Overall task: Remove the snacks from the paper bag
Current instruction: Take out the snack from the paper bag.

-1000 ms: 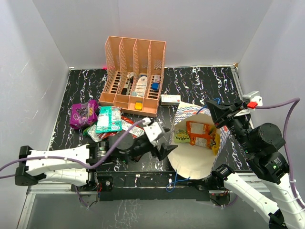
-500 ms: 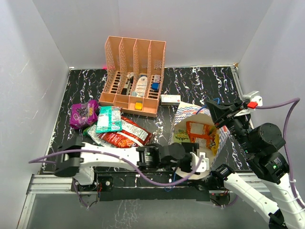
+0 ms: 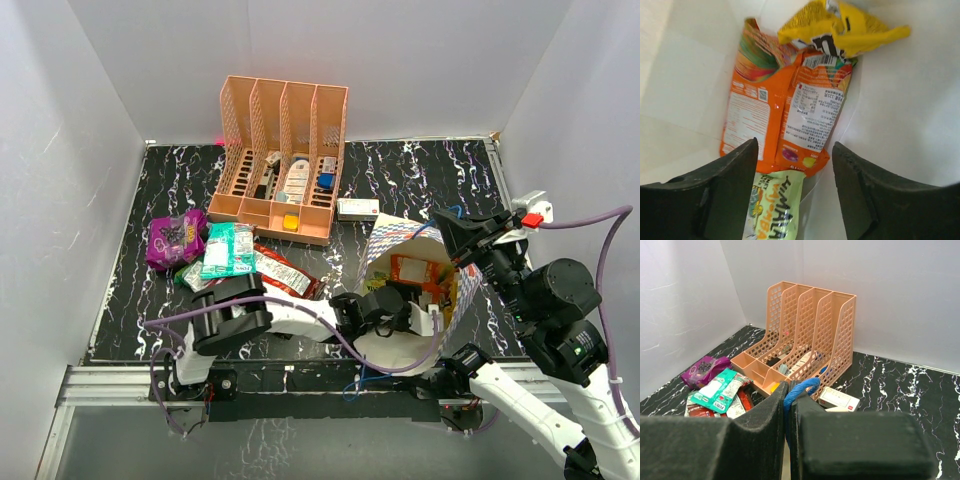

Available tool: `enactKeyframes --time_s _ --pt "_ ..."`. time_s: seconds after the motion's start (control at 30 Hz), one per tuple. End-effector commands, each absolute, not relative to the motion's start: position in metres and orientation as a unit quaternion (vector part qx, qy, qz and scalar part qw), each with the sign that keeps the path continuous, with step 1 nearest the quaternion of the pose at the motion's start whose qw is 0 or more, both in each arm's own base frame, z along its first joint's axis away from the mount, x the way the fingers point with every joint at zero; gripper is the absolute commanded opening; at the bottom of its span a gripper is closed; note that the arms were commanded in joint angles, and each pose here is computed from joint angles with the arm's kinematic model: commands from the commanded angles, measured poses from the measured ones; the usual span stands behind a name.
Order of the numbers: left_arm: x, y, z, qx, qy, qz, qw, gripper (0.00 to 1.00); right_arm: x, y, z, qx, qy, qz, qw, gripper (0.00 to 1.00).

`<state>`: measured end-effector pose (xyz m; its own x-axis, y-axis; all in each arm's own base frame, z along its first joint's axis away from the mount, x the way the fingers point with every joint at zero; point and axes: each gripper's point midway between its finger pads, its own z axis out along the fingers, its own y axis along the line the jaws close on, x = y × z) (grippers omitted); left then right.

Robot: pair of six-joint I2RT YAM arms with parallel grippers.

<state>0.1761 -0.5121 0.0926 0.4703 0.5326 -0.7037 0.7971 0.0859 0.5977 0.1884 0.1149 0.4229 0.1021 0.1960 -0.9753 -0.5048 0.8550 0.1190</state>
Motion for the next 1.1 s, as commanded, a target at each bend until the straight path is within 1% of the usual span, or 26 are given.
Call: enactKeyframes --time_s 0.0,0.1,0.2,0.37,0.43,0.47,0.53,0.63,0.7,0.73,0.93,1.07 --pt "0.206 -0.529 0.111 0.634 0.484 -0.114 0.592 0.63 0.177 0.112 0.459 -0.117 0.584 0.26 0.76 0.07" --pt "0.217 -0.534 0.098 0.63 0.497 -0.11 0.587 0.71 0.176 0.11 0.46 -0.116 0.583 0.258 0.761 0.07" --pt "0.23 -0.54 0.09 0.597 0.52 -0.099 0.604 0.79 0.175 0.109 0.46 -0.115 0.581 0.259 0.763 0.07" --pt "0.249 -0.543 0.06 0.576 0.548 -0.073 0.602 0.79 0.174 0.112 0.462 -0.12 0.578 0.266 0.762 0.07" --pt "0.256 -0.542 0.051 0.569 0.56 -0.059 0.599 0.72 0.174 0.113 0.462 -0.122 0.579 0.267 0.761 0.07" --pt "0.26 -0.54 0.049 0.565 0.565 -0.051 0.6 0.65 0.173 0.113 0.462 -0.122 0.579 0.269 0.76 0.07" --pt "0.264 -0.535 0.051 0.552 0.571 -0.043 0.606 0.47 0.172 0.114 0.461 -0.123 0.579 0.27 0.759 0.07" --pt "0.268 -0.528 0.058 0.54 0.577 -0.036 0.612 0.25 0.171 0.112 0.46 -0.122 0.58 0.271 0.759 0.07" --pt "0.27 -0.523 0.064 0.534 0.578 -0.029 0.616 0.06 0.171 0.111 0.459 -0.119 0.58 0.269 0.76 0.07" --pt "0.27 -0.521 0.068 0.532 0.578 -0.026 0.619 0.0 0.171 0.111 0.458 -0.118 0.581 0.269 0.76 0.07" --pt "0.265 -0.51 0.114 0.506 0.581 -0.051 0.635 0.0 0.172 0.109 0.452 -0.116 0.586 0.265 0.757 0.07" --pt "0.241 -0.508 0.142 0.516 0.577 -0.097 0.625 0.0 0.172 0.109 0.45 -0.115 0.589 0.262 0.756 0.07"
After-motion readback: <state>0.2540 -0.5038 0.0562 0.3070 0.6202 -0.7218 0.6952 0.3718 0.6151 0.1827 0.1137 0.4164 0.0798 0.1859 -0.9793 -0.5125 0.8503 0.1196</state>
